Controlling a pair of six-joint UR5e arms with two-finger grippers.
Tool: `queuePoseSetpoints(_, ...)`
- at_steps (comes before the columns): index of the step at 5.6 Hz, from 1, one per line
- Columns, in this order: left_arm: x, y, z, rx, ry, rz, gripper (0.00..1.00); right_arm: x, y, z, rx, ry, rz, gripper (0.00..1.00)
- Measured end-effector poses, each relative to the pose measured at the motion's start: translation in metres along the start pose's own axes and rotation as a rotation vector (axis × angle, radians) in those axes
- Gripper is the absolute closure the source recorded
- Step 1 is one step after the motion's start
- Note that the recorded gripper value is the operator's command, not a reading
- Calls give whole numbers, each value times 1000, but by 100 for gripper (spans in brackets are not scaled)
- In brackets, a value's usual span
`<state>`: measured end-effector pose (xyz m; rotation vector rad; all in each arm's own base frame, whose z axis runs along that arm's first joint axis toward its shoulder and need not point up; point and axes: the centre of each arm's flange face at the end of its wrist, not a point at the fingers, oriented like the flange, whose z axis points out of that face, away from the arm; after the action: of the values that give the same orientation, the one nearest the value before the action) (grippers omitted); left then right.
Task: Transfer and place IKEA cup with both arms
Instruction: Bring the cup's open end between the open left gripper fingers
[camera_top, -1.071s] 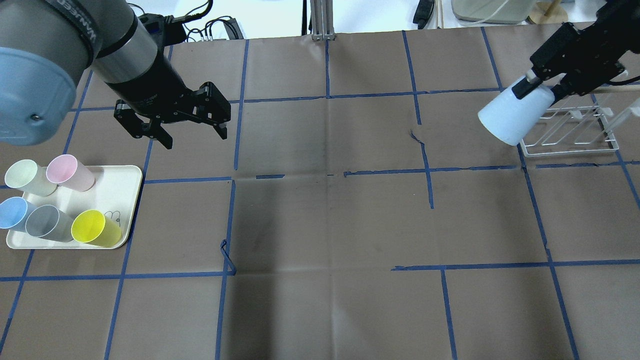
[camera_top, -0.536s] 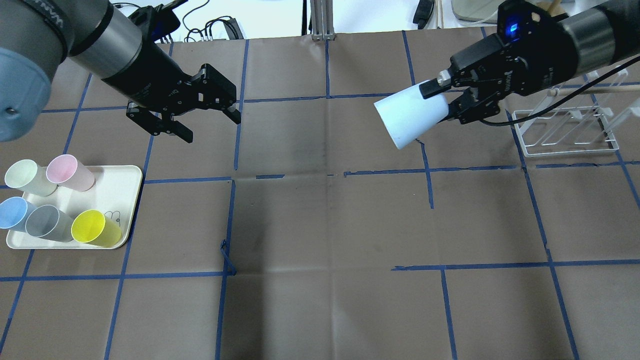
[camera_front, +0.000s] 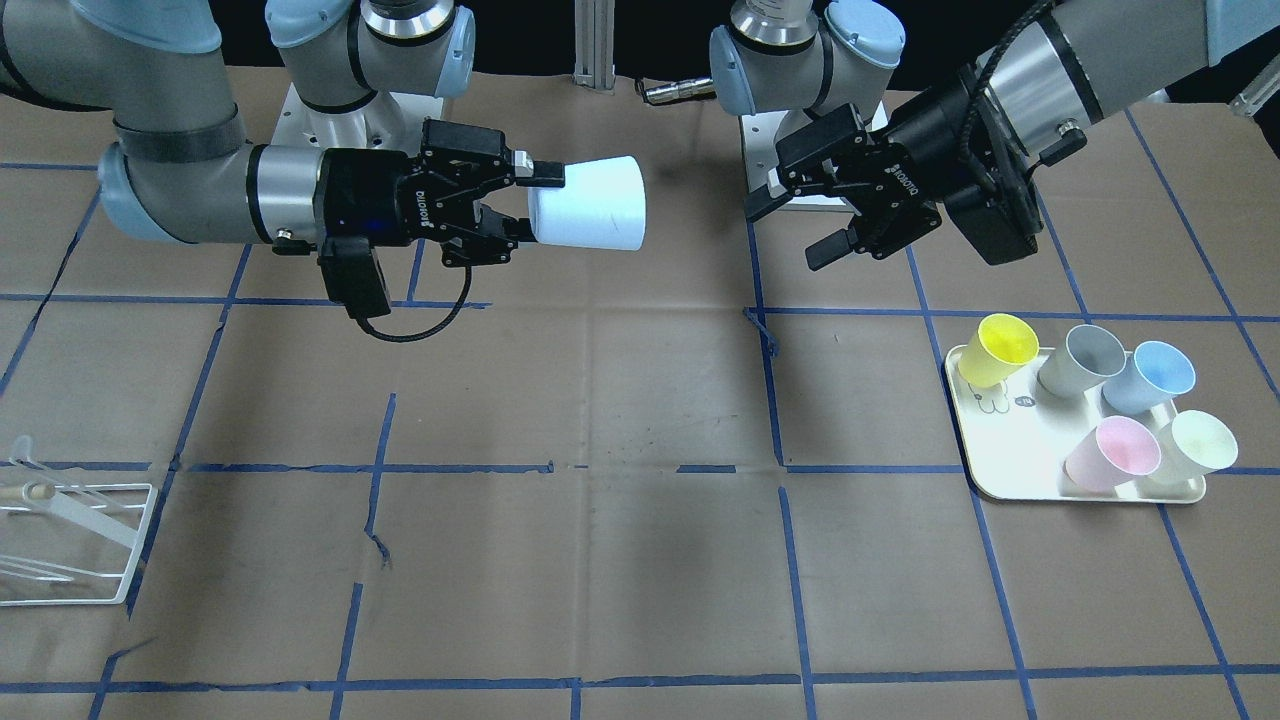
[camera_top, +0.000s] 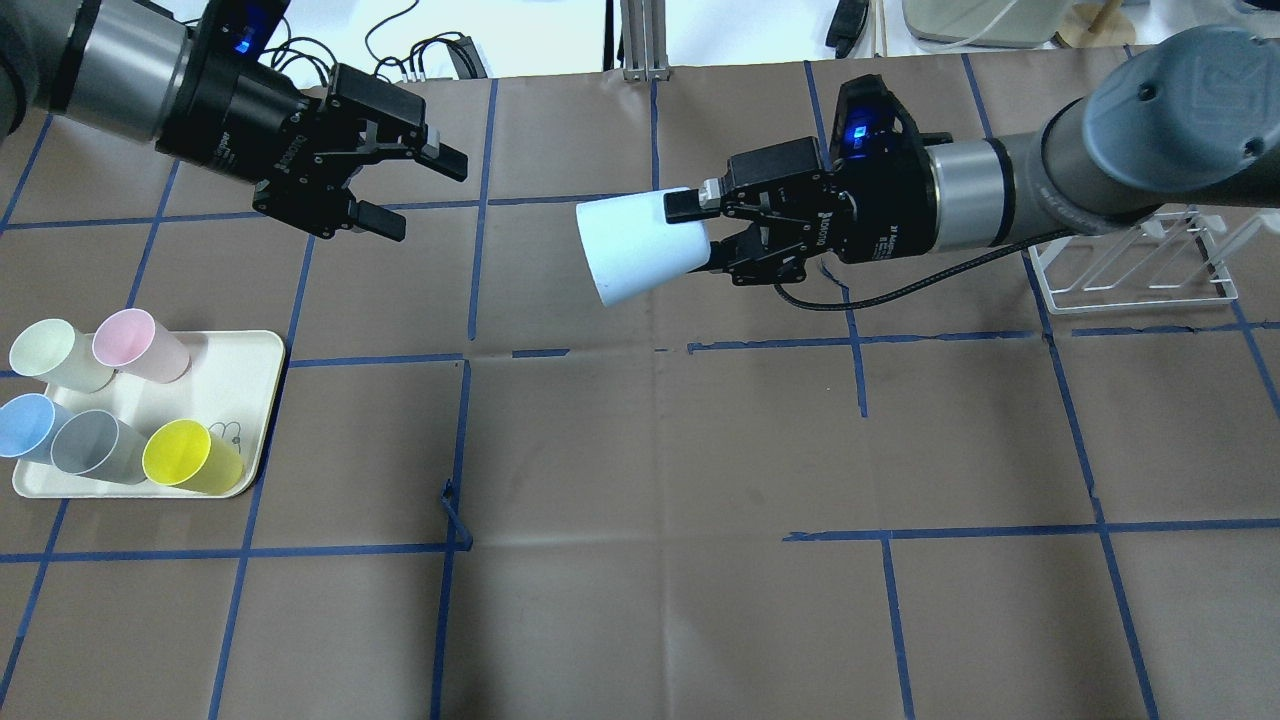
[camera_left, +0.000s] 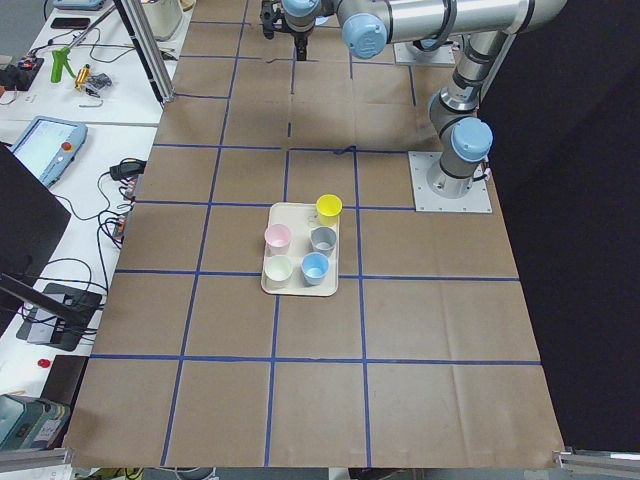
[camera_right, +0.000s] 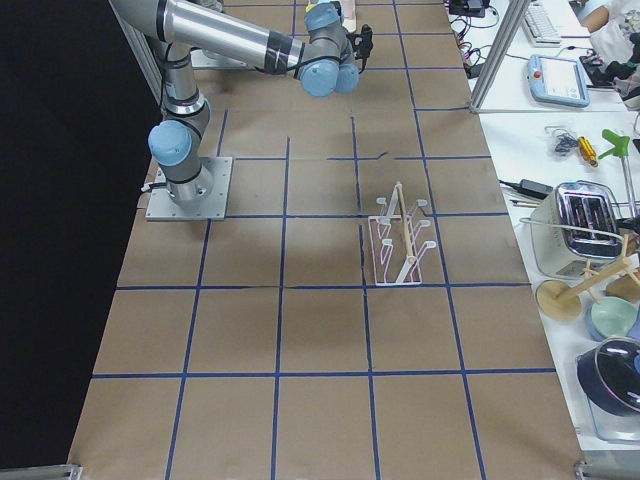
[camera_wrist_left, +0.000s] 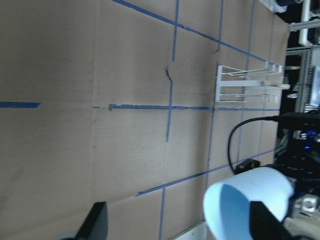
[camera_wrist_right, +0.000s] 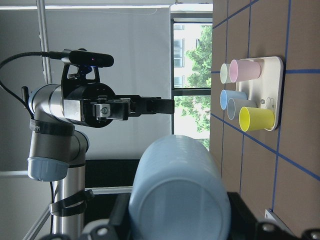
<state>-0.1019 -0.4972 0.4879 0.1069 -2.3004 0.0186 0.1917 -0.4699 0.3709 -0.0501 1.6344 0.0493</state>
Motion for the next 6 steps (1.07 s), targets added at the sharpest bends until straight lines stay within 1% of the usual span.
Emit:
queuePoseSetpoints(1,2,0,0,0,129,-49,1,5,7,15,-12,-10,10,69)
queuePoseSetpoints(2,3,1,1,-5,239,-103,1,7,12,30,-9,-24,21,69)
queuePoseSetpoints(3,-1,5,5,-14,292,-138,1,4,12,42,27,-48,25,70)
queuePoseSetpoints(4,-10,14,10,-16,305,-137,1,2,8,45,66,-66,26,72)
queuePoseSetpoints(6,-27,33,7,-9,271,-131,1,-1,1,44,133,-93,31,72)
